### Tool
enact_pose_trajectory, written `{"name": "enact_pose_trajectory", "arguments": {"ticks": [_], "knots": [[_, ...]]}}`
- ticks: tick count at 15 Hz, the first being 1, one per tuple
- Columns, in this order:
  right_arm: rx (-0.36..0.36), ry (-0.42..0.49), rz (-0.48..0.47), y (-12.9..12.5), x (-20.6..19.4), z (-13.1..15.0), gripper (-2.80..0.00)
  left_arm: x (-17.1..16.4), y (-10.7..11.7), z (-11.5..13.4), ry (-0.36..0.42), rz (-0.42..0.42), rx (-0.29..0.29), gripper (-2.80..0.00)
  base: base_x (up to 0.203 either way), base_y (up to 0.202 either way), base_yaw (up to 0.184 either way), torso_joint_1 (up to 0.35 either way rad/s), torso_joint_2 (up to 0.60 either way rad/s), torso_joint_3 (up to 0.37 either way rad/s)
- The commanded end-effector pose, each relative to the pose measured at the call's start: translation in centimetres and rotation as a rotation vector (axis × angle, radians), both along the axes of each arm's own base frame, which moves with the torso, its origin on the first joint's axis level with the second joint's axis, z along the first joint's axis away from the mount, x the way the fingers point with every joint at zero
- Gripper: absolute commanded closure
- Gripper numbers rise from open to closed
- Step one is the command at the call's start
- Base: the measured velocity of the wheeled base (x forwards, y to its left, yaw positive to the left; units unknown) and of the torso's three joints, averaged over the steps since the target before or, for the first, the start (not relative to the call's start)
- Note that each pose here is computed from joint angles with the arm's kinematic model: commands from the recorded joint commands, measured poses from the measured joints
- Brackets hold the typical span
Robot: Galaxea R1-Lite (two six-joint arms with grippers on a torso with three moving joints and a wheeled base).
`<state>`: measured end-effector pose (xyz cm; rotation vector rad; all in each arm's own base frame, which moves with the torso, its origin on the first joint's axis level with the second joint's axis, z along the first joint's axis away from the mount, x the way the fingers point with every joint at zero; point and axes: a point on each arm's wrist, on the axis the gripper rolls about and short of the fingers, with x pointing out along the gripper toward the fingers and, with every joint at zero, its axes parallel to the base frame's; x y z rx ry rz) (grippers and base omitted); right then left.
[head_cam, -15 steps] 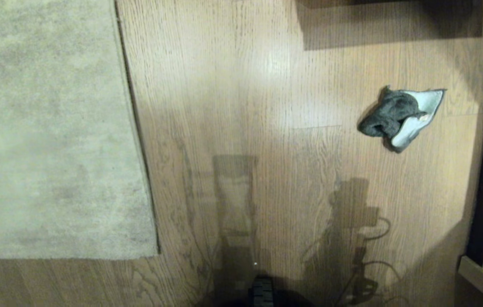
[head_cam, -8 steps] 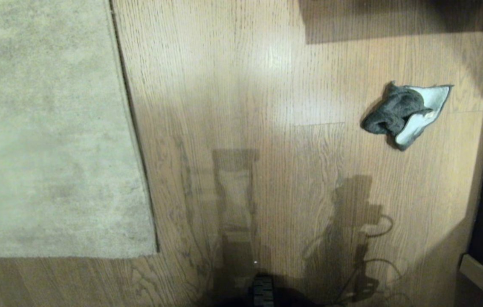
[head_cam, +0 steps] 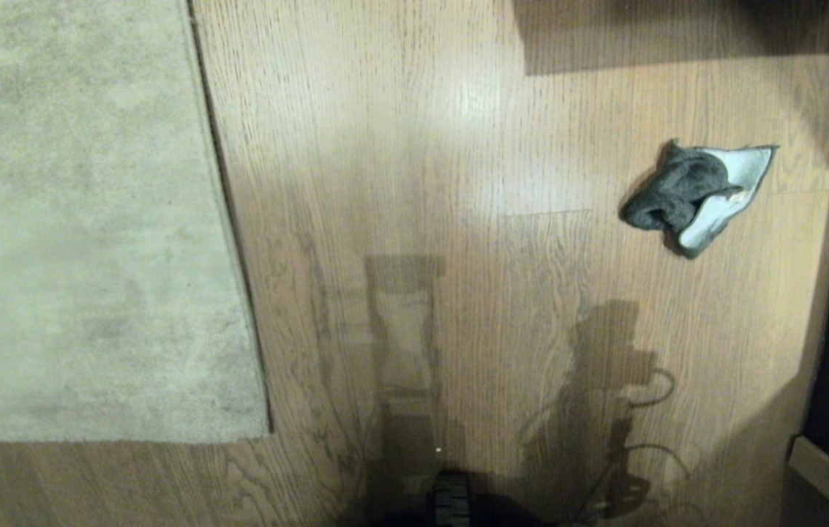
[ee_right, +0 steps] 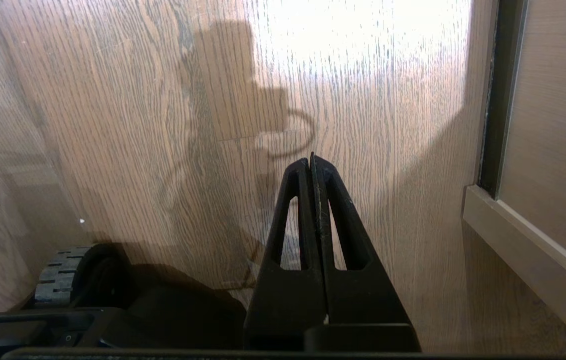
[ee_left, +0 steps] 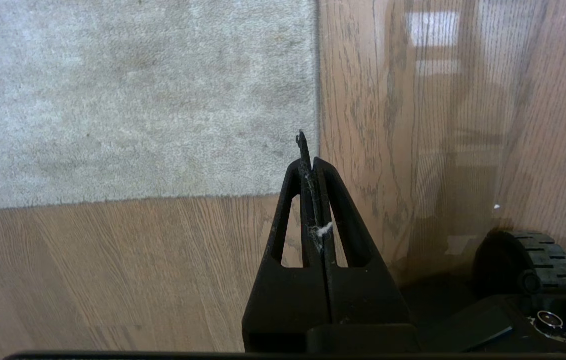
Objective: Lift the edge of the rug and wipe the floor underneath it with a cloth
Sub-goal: Pick up the rag
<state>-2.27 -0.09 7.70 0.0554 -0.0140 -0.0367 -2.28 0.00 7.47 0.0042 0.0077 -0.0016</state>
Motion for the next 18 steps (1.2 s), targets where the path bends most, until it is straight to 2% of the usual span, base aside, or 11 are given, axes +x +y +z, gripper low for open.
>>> {"name": "enact_pose_trajectory", "arguments": {"ticks": [1,15,18], "knots": [[0.002,-0.001,0.0,0.0,0.0,0.0,0.0,0.01,0.0,0.0,0.002,0.0,0.0,0.0,0.0,0.0,0.0,0.0,0.0,0.0],[0.003,-0.002,0.0,0.0,0.0,0.02,0.0,0.01,0.0,0.0,0.002,-0.001,0.0,0.0,0.0,0.0,0.0,0.0,0.0,0.0],[-0.018,-0.002,0.008,0.02,-0.01,0.01,0.0,0.01,0.0,0.0,0.002,0.0,0.0,0.0,0.0,0.0,0.0,0.0,0.0,0.0]]}}
